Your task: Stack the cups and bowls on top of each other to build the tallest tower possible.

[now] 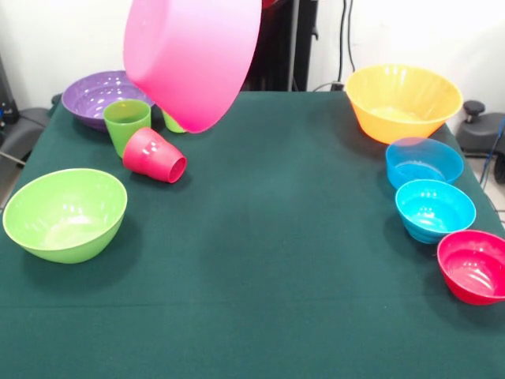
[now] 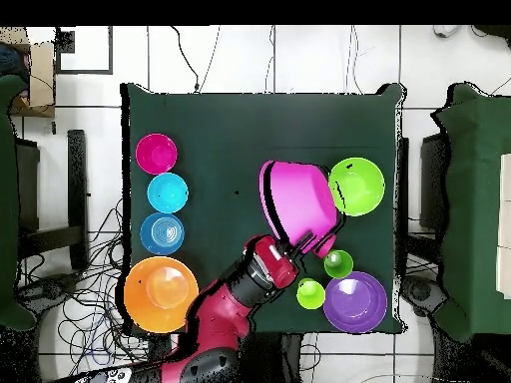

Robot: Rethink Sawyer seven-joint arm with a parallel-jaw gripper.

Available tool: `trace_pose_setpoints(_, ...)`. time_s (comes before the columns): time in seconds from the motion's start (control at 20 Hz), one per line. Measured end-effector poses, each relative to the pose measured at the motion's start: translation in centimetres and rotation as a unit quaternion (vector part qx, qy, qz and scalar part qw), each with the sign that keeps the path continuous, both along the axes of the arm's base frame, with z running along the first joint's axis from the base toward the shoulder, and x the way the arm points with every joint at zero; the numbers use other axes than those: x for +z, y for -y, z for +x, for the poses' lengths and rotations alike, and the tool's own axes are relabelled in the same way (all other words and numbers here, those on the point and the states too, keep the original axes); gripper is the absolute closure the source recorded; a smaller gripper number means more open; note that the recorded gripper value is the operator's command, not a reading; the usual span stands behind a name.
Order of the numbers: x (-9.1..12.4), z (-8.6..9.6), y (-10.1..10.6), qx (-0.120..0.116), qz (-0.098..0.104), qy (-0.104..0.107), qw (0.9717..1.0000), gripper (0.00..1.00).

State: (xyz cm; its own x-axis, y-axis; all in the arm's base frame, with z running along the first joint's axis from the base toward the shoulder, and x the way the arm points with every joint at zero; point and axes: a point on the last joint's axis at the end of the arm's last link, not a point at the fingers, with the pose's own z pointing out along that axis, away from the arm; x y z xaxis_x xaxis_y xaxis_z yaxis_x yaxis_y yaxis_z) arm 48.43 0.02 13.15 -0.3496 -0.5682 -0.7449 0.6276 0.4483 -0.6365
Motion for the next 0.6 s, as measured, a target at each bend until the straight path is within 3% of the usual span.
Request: trace_pose_setpoints(0.6,-0.22,0.09,-0.15,0.012,-0.004,-0.001,0.9999,1.0)
